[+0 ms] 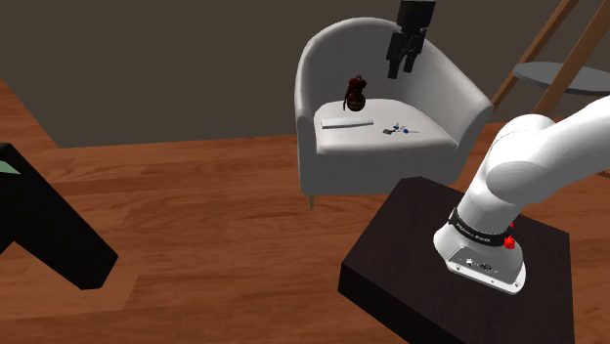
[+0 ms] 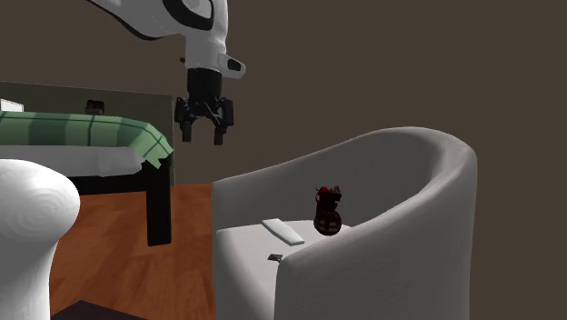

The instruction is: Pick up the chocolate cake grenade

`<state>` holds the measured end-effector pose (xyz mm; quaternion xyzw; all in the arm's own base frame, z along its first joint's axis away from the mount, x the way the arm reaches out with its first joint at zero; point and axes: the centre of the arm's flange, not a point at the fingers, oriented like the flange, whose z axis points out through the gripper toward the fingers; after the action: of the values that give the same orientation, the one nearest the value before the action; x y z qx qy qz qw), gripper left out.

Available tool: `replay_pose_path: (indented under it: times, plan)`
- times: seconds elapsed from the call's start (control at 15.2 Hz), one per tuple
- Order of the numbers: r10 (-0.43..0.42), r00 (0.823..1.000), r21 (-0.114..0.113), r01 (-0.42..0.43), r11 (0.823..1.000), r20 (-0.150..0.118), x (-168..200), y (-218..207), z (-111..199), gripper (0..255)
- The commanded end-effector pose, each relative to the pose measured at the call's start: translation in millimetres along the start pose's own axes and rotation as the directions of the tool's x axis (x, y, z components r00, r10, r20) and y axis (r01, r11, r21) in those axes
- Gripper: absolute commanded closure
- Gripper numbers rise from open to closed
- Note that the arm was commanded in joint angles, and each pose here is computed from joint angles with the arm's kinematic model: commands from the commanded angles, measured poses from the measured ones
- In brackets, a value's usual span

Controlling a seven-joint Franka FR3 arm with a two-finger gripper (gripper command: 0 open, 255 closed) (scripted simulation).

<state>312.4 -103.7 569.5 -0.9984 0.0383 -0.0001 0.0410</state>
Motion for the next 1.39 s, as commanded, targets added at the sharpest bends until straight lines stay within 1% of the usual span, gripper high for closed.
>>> replay_pose_path:
  times: [0.0,0.33,0.66,0.99,1.32]
  plan:
    - [-0.03,0.999,0.011,0.03,1.0,-0.017,12.1,24.5,10.7,0]
    - [-0.096,0.994,0.038,0.098,0.994,-0.058,42.9,81.4,29.3,0]
    - [-0.161,0.982,0.063,0.168,0.984,-0.101,78.1,135.4,48.4,0]
    - [-0.223,0.964,0.085,0.237,0.968,-0.145,117.7,186.3,67.5,0]
    - [-0.283,0.94,0.103,0.306,0.947,-0.19,161.4,233.8,86.5,0]
